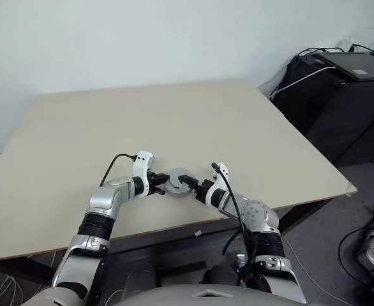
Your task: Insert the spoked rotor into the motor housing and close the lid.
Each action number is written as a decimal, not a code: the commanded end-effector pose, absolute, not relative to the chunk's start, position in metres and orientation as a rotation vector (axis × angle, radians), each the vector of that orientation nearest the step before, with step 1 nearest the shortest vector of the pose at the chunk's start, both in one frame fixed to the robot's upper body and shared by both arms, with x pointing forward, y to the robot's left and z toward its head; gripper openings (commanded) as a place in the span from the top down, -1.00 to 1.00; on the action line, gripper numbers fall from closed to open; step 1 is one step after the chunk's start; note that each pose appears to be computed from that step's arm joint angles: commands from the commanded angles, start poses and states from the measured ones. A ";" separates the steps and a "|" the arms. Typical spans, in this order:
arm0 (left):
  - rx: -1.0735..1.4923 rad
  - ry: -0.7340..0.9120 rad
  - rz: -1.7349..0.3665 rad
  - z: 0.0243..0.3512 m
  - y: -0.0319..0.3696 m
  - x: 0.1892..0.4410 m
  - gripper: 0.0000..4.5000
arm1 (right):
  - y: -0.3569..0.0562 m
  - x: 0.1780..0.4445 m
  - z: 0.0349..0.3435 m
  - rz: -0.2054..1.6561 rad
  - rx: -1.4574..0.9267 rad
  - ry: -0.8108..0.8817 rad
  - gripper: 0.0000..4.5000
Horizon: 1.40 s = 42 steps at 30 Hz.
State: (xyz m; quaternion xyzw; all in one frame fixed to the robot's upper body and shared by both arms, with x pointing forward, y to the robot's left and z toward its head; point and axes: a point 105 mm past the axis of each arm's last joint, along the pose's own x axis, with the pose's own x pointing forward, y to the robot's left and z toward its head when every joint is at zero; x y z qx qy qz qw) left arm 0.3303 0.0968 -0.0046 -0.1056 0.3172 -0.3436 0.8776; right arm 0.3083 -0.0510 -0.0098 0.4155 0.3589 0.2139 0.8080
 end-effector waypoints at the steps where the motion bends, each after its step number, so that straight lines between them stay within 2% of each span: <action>1: -0.211 0.672 -0.740 -0.006 0.089 0.327 1.00 | -0.017 0.306 0.009 0.569 1.029 0.745 -0.99; 7: -0.209 0.675 -0.732 -0.008 0.091 0.326 1.00 | -0.008 0.296 0.029 0.723 1.160 0.728 -0.99; 12: -0.210 0.672 -0.724 -0.007 0.093 0.326 1.00 | 0.000 0.282 0.036 0.822 1.160 0.768 -0.99; 18: -0.209 0.669 -0.722 -0.007 0.093 0.327 1.00 | 0.000 0.282 0.021 0.753 1.105 0.819 -0.99; 24: -0.205 0.672 -0.722 -0.008 0.093 0.326 1.00 | -0.006 0.290 0.016 0.681 1.108 0.797 -0.99; 34: -0.200 0.674 -0.722 -0.009 0.093 0.326 1.00 | -0.009 0.290 0.020 0.683 1.144 0.771 0.39; 42: -0.210 0.666 -0.720 -0.008 0.092 0.326 1.00 | -0.015 0.283 0.013 0.665 1.114 0.807 0.40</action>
